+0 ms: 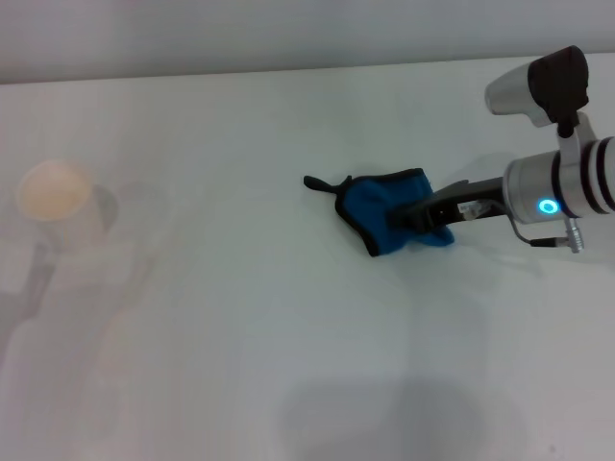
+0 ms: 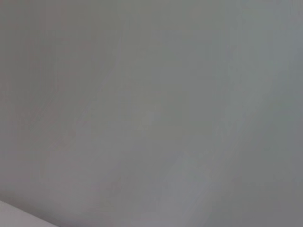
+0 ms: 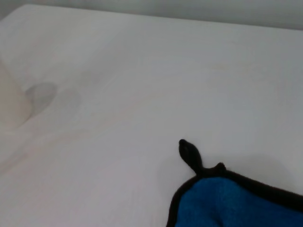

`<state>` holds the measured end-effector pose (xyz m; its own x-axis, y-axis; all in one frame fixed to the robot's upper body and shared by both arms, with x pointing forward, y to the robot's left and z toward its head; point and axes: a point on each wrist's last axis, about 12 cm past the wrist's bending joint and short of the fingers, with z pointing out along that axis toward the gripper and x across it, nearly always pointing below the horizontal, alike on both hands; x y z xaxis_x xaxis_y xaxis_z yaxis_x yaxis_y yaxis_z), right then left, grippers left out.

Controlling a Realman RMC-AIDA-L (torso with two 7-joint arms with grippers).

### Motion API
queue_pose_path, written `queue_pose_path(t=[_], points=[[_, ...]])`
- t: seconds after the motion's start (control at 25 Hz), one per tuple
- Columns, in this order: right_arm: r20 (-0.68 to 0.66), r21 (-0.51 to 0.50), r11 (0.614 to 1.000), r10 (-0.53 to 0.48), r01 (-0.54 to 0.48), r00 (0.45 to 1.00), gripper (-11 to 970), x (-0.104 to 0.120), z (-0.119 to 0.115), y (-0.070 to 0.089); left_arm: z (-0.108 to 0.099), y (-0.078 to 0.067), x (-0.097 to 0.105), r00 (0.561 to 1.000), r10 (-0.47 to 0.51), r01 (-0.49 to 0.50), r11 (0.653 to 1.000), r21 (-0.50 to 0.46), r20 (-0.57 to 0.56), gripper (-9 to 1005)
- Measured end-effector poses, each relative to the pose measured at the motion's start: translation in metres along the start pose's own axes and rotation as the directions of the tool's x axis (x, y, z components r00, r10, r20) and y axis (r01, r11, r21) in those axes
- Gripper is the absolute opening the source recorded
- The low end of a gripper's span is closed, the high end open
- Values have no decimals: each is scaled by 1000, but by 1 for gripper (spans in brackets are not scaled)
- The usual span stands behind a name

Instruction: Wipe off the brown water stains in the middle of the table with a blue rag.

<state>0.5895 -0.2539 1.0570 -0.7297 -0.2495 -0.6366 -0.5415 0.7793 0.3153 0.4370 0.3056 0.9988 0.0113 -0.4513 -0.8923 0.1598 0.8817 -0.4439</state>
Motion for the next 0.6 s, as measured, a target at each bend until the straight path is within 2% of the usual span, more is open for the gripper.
queue_pose_path(t=[0.36, 0.6], points=[[42, 27, 1000, 16, -17, 999, 85, 1, 5, 2, -1, 0, 0, 1000, 0, 0, 1000, 1, -3, 892], [91, 39, 999, -3, -1, 996, 225, 1, 1, 0, -2, 0, 1, 1000, 0, 0, 1000, -1, -4, 892]])
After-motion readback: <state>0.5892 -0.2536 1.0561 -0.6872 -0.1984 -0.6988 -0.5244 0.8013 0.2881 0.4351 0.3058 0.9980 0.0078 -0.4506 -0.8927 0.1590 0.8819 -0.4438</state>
